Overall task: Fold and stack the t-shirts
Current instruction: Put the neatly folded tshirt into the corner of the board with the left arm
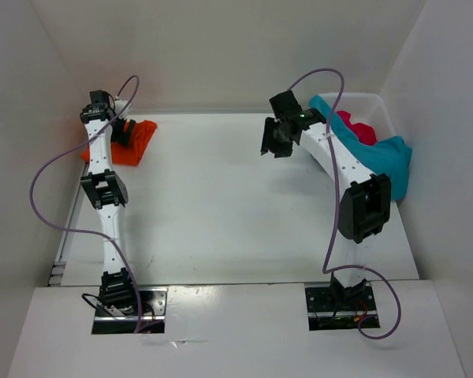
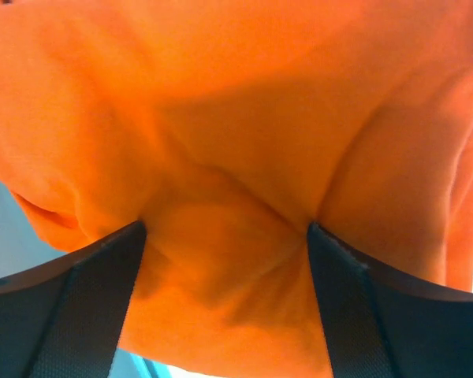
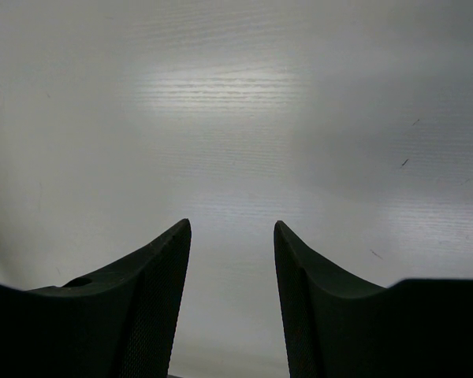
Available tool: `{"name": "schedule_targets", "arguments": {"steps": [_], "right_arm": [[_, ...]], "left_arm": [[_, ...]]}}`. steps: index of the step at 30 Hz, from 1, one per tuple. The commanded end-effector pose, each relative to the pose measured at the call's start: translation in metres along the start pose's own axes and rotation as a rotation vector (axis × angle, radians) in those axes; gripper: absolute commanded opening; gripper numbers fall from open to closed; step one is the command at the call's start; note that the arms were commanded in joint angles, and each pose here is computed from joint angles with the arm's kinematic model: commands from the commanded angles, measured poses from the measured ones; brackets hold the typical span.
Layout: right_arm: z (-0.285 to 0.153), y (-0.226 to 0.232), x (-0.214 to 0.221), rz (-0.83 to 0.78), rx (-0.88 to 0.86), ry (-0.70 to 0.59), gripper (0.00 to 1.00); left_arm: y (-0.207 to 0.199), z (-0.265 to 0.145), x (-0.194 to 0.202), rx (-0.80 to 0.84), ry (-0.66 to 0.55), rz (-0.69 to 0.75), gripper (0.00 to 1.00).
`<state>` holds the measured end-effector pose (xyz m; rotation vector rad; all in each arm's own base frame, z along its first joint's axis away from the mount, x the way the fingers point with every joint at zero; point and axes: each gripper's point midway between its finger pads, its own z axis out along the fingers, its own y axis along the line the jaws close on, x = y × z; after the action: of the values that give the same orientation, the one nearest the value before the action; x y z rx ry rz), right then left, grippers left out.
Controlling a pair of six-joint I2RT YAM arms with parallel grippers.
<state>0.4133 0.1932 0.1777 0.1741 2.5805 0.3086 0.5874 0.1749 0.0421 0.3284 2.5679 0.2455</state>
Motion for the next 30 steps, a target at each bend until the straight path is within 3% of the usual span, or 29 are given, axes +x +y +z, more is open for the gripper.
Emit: {"name": "schedule_targets", "arguments": {"steps": [1,5,8,12,19,24,30], "right_arm": [[-0.009,0.011,-0.017,-0.002,-0.027,-0.037,0.52],[-0.004,0.006,-0.013,-0.012,0.0,-0.012,0.53],[-0.002,0.004,-0.012,-0.013,0.019,0.003,0.53],[-0.002,0.007,-0.013,-0.021,0.023,0.001,0.53],[0.002,0.014,-0.013,-0.03,0.022,0.011,0.53],[0.003,0.022,-0.01,-0.055,0.012,0.015,0.53],[-0.002,0.023,-0.012,-0.071,0.014,-0.008,0.53]], "left_arm": [[-0.009,0.017,-0.009,0.024,-0.054,-0.061,0.91],[0.0,0.028,-0.034,-0.015,-0.167,-0.133,0.99],[0.017,0.026,-0.056,-0.088,-0.255,-0.167,0.99],[0.031,0.02,-0.077,-0.133,-0.333,-0.11,0.99],[0.034,0.008,-0.081,-0.141,-0.338,-0.033,0.99],[0.07,-0.054,-0.102,-0.267,-0.384,-0.065,0.99],[0.118,-0.057,-0.064,-0.453,-0.264,-0.104,0.99]]}}
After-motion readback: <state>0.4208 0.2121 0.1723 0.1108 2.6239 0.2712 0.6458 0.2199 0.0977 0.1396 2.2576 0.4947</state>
